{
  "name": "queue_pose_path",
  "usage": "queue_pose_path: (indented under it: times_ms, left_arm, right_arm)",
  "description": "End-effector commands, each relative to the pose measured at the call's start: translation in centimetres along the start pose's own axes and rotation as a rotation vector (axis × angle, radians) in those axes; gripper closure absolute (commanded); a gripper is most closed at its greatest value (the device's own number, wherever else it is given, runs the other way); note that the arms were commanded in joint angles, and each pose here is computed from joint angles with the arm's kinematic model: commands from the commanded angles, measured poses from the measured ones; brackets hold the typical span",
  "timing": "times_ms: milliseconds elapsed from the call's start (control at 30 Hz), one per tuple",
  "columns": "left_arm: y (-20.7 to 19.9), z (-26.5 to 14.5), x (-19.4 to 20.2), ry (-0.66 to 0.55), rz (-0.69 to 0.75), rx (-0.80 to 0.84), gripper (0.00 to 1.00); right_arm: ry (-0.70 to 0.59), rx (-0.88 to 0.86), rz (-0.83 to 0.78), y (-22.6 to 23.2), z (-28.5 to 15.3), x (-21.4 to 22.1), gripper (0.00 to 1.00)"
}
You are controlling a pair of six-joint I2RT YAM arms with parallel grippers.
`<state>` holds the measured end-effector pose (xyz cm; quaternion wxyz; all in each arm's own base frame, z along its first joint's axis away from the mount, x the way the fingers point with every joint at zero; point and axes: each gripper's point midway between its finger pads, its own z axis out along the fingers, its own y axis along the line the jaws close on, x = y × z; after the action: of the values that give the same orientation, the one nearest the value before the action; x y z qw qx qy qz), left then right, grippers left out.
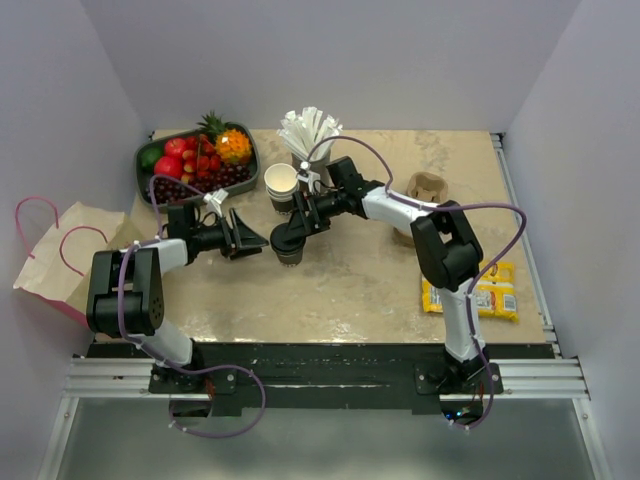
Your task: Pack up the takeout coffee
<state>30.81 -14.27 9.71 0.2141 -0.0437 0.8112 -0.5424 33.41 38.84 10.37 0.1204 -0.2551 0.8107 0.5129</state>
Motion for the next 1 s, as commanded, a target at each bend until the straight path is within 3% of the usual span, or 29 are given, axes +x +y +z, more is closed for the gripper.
queue_pose_path:
  times_ms: [0,533,800,967]
  left_arm:
    - [-1.2,0.1,0.3,0.023,0.045,0.037,0.32]
    - [-0.1,2.1,1.9,0.112,0.049,-0.018,0.31]
    - [4.8,2.1,2.7,0.183,0.083,-0.268,0.34]
    - [7.3,1.4,3.0,0.217,0.12,-0.403,0.36]
  right_arm:
    - [-0.042,-0.018,-0.065,2.2,-1.1,-1.4,0.04]
    - [-0.047,0.001,-0.036,1.4,-0.8,-0.7,0.05]
    - [-0.019,0.057,-0.036,-1.1,-0.2,1.1,0.06]
    - [-0.006,-0.012,-0.036,-0.6,-0.1,1.9,0.05]
